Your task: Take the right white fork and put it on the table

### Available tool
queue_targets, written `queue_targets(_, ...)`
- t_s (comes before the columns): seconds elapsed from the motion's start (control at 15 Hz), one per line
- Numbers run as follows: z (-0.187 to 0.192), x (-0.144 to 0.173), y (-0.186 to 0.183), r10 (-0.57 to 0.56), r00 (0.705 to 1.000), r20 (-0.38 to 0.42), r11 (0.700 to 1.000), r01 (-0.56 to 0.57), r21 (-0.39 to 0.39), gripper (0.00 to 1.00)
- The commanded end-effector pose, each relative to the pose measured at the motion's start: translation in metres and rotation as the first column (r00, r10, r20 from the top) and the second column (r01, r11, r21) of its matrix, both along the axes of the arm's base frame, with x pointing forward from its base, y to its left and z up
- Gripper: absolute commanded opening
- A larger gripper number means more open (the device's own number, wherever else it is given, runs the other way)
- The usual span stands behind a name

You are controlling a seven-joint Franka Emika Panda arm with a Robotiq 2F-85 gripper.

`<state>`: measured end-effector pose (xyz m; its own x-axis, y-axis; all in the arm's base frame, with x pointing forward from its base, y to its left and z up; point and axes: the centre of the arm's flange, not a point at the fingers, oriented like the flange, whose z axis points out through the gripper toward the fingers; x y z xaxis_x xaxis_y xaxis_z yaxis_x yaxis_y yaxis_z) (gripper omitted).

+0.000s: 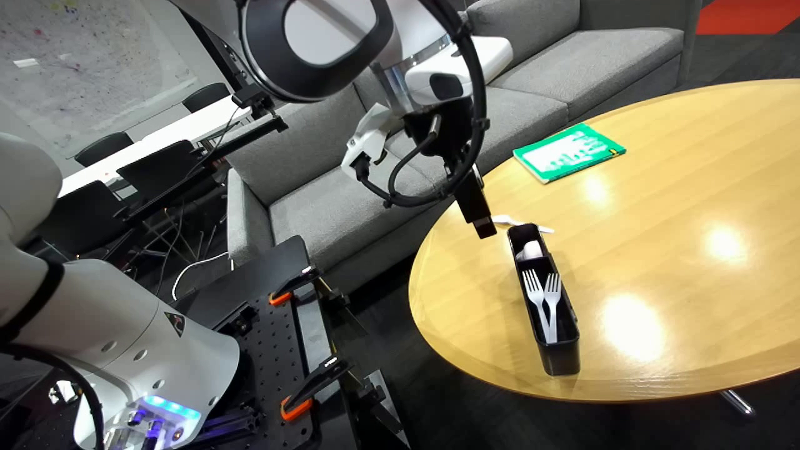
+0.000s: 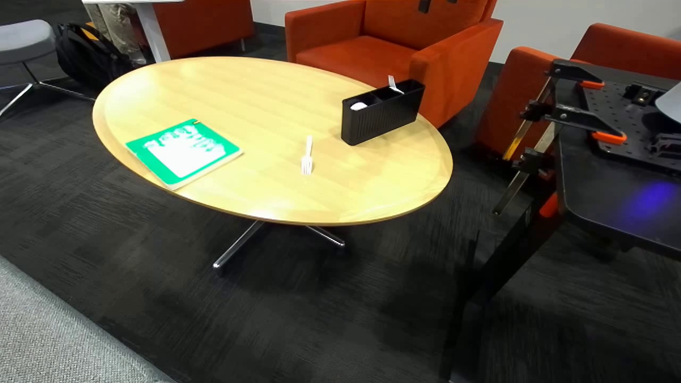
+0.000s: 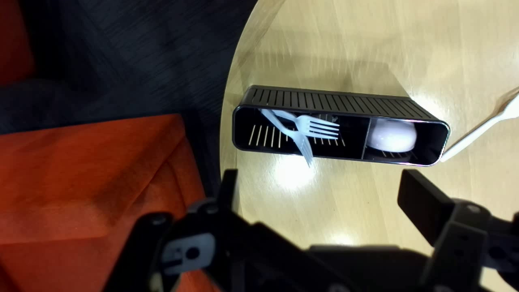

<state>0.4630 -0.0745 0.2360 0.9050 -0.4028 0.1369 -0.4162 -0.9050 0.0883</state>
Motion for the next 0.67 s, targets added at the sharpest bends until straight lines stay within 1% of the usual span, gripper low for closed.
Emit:
queue_targets(0.0,-0.019,0.023,-0.001,-0.060,0.998,-0.027,0.997,0.062,0.051,1.00)
queue_targets(0.13,-0.034,0.033,0.000,-0.094,0.995,-0.030,0.994,0.096,0.059,1.00)
queue_targets(0.27,-0.049,0.041,-0.002,-0.121,0.992,-0.033,0.991,0.122,0.049,1.00)
queue_targets(0.4,-0.065,0.048,-0.008,-0.128,0.991,-0.037,0.991,0.129,0.038,1.00)
queue_targets(0.6,-0.089,0.058,-0.019,-0.151,0.988,-0.038,0.987,0.152,0.053,1.00)
